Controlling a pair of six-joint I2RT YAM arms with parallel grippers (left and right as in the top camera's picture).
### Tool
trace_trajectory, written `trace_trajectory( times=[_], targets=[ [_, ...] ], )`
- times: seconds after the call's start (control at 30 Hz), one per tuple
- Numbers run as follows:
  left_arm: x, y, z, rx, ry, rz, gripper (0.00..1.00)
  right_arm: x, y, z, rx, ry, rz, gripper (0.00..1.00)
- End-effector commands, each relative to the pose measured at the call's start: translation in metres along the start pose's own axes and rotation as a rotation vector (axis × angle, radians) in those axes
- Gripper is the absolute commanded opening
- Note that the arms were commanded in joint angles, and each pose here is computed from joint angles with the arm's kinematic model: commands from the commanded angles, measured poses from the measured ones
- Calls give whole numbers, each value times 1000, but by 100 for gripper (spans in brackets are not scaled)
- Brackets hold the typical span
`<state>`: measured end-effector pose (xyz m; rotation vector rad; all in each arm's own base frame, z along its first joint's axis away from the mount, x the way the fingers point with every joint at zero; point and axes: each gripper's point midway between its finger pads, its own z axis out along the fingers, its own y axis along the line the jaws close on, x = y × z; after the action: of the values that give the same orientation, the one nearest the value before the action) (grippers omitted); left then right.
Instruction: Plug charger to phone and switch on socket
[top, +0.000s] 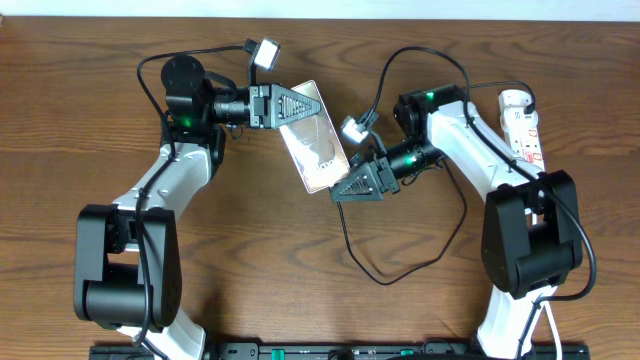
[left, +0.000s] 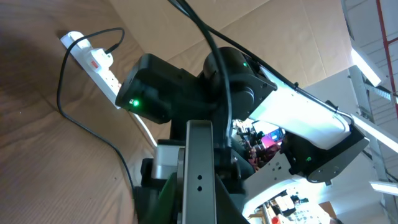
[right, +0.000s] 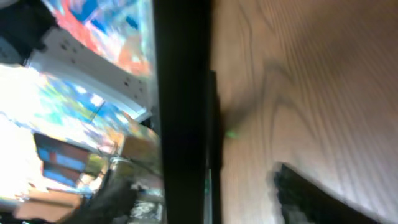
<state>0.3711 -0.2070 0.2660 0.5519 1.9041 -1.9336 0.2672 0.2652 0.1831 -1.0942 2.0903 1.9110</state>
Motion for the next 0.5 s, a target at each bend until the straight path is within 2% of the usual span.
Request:
trace_trajectory(
  times=[0.0, 0.03, 0.07, 0.33, 0.47],
  targets=[
    [0, -6, -2, 6, 13, 21, 7, -8, 1, -4, -9, -34, -21, 92],
    [0, -6, -3, 5, 11, 21, 7, -8, 1, -4, -9, -34, -21, 98],
    [-1, -6, -5, 3, 8, 21, 7, -8, 1, -4, -9, -34, -21, 99],
    [-8, 1, -23, -23, -33, 31, 7, -8, 1, -5, -7, -35, -21, 99],
    [-13, 11, -40, -48, -70, -14, 7, -8, 0, -8, -3, -41, -20, 99]
  ],
)
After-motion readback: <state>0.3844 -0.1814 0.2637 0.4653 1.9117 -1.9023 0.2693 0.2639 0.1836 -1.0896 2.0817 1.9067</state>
